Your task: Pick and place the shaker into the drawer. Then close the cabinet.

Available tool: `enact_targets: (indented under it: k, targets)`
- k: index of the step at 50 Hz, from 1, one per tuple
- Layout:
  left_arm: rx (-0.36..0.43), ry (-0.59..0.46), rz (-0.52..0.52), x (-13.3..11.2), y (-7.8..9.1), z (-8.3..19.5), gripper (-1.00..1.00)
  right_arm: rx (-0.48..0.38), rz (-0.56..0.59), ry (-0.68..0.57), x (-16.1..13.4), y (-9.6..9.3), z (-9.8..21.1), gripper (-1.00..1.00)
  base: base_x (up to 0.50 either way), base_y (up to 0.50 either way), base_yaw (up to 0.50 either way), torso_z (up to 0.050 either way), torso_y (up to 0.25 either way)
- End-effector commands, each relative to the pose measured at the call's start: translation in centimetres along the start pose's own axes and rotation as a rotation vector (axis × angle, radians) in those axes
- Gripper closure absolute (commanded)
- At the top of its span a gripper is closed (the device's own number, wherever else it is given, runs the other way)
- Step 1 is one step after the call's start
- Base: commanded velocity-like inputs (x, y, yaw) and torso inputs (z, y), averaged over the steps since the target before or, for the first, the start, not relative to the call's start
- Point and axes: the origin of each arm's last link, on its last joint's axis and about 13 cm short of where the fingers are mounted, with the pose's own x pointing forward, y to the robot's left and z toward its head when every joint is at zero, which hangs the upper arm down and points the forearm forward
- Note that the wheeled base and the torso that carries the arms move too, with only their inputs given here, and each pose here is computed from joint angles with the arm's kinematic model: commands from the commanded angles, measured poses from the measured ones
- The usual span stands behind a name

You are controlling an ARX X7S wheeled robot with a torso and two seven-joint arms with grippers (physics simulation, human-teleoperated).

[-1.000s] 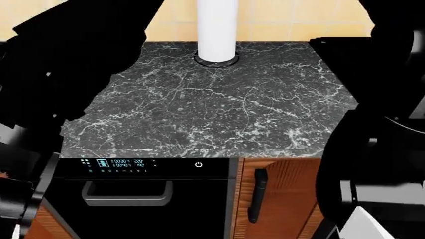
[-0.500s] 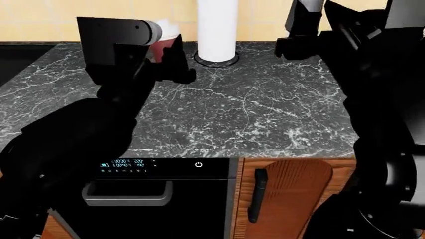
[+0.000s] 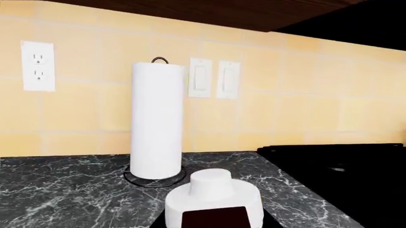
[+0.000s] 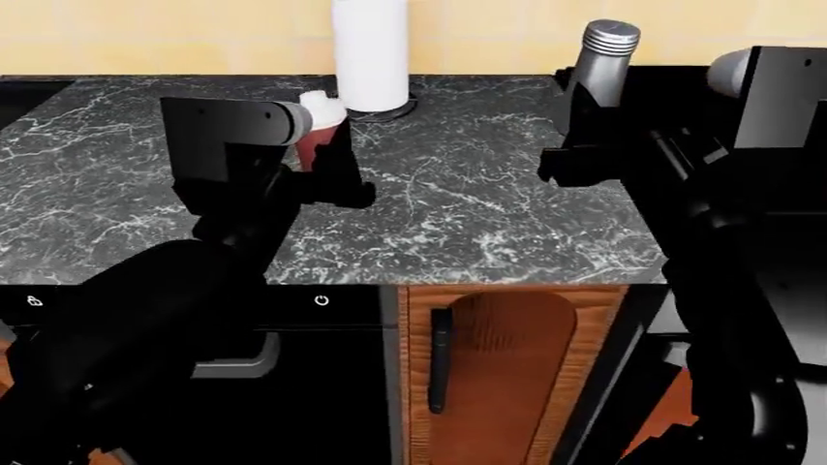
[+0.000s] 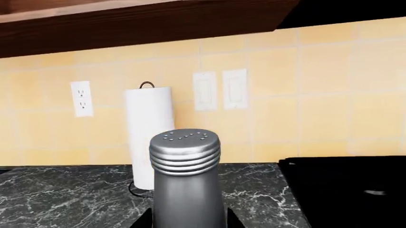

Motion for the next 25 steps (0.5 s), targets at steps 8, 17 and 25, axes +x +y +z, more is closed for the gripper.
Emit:
enact_targets:
  k: [8, 17, 25]
  targets:
    - [-0.021, 0.016, -0.015, -0.22, -0.22, -0.60, 1.00, 0.005, 0.000, 0.014, -0.26, -0.15, -0.45, 1.00, -0.18, -0.50, 0.00, 0.000, 0.000]
    - [-0.025, 0.018, -0.020, -0.30, -0.30, -0.75, 1.00, 0.008, 0.000, 0.016, -0.48, -0.13, -0.45, 1.00, -0.02, -0.50, 0.00, 0.000, 0.000]
    - [-0.032, 0.023, -0.016, -0.55, -0.23, -0.98, 1.00, 0.016, 0.006, 0.008, -0.54, -0.02, -0.36, 1.00, 0.00, -0.50, 0.00, 0.000, 0.001]
